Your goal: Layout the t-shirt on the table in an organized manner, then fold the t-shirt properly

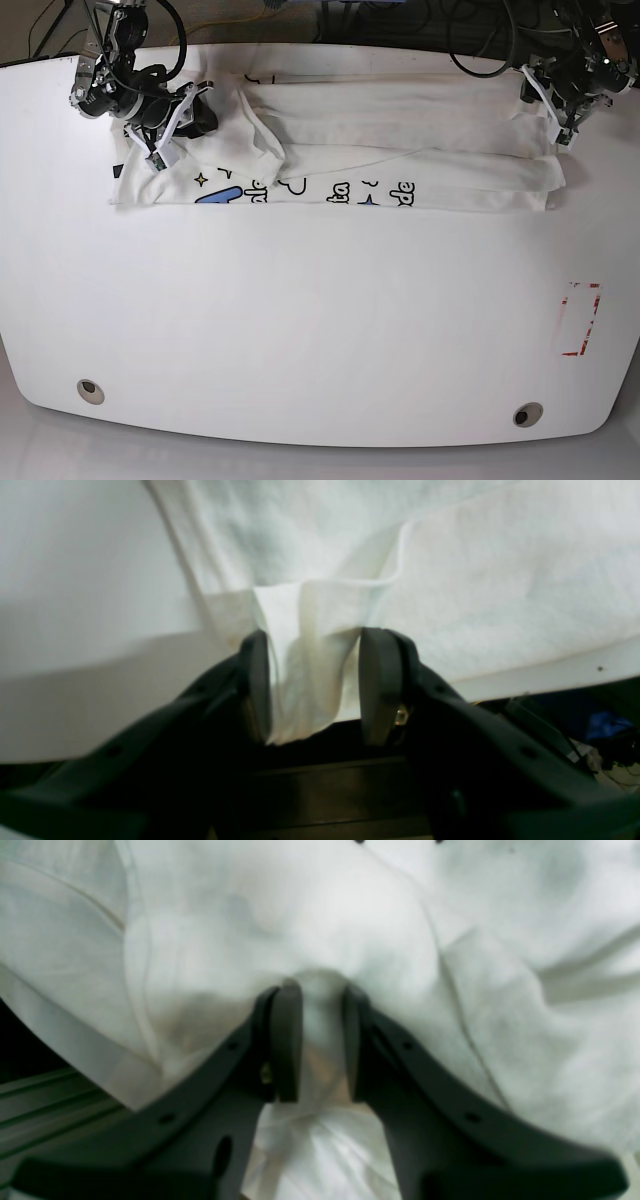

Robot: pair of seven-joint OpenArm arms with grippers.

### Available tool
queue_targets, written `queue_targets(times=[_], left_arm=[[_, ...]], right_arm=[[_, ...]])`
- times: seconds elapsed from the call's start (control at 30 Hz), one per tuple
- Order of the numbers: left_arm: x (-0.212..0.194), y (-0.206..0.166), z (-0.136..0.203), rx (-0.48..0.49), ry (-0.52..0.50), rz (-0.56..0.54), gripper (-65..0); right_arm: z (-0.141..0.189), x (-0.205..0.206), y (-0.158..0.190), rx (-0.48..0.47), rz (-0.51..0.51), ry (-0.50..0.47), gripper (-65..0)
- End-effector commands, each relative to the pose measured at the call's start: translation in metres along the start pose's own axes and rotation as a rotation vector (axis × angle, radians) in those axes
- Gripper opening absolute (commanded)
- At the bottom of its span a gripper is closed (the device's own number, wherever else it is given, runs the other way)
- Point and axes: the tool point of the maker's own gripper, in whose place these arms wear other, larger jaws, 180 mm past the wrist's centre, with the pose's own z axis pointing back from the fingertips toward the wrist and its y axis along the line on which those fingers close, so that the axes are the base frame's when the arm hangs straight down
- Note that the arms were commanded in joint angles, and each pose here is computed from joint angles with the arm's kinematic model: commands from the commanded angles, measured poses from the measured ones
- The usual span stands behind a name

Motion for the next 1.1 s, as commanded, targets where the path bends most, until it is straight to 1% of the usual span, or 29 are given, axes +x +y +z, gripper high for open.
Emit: queue_targets(times=[0.0,0.37,0.43,0.53,0.6,0.67,1.07], left_arm=[[0.0066,0.0049,0.006,0.016,-0.021,-0.019,-39.3],[0.0085,0.0053,0.006,0.017,-0.026,-0.02,-39.9],[0.0091,0.0055,0.006,0.017,-0.027,-0.02,-42.1],[0.0092,0.005,0.0059,0.016,-0.027,-0.021,-51.1],[0.0095,0.0042,0.0055,0.014,-0.027,-0.023,-55.4],[0.0096,0.0038,0.0053,0.013,-0.027,-0.024,-57.5],[0.0092,0.0053,0.0059,0.017,-0.026,-0.023,-56.9]], right_arm=[[0.0028,-0.0086,-0.0092,-0.039,0.007,0.05,-50.6],[0.0025,-0.0086,-0.0088,-0.038,0.006,0.05,-50.6],[0.0025,-0.0086,-0.0088,-0.038,0.006,0.05,-50.6],[0.0025,-0.0086,-0.0088,-0.038,0.006,0.05,-50.6],[0.0025,-0.0086,-0.0088,-0.038,0.006,0.05,-50.6],[0.0025,-0.0086,-0.0088,-0.038,0.006,0.05,-50.6],[0.0025,-0.0086,-0.0088,-0.038,0.006,0.05,-50.6]])
